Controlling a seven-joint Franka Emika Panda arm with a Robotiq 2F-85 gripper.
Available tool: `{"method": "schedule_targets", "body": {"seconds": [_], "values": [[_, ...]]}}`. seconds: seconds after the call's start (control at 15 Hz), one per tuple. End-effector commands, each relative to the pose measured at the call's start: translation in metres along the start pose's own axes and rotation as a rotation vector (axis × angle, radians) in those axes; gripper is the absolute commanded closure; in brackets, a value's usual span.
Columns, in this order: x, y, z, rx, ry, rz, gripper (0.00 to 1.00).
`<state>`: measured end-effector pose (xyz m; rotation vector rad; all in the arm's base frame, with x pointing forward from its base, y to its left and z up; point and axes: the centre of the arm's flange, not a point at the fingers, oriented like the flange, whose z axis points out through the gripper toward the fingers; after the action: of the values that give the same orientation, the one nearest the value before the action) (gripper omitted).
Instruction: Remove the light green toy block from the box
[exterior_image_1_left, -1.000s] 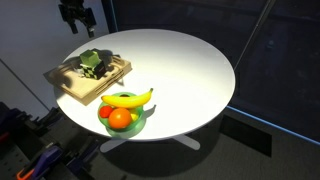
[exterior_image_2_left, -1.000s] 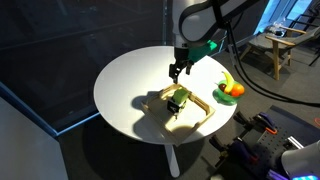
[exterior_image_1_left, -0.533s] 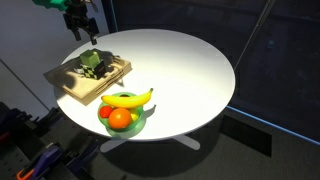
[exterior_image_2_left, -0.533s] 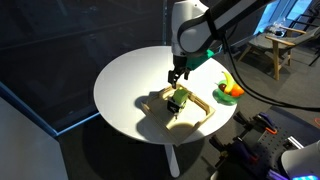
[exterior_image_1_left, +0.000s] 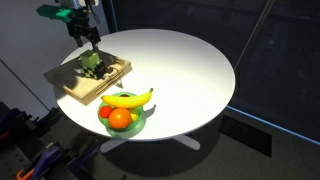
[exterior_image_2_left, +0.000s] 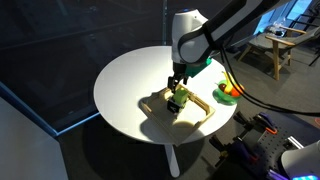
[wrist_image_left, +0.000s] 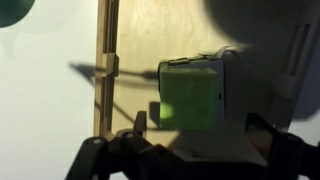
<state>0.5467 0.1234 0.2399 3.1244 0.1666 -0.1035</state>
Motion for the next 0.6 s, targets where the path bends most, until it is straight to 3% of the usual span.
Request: {"method": "schedule_targets", "body": {"seconds": [0.0, 0.53], "values": [[-0.005, 0.000, 0.007, 0.004, 0.008, 0.003, 0.00], [-0.010, 0.000, 0.020, 0.001, -0.002, -0.004, 0.00]]}}
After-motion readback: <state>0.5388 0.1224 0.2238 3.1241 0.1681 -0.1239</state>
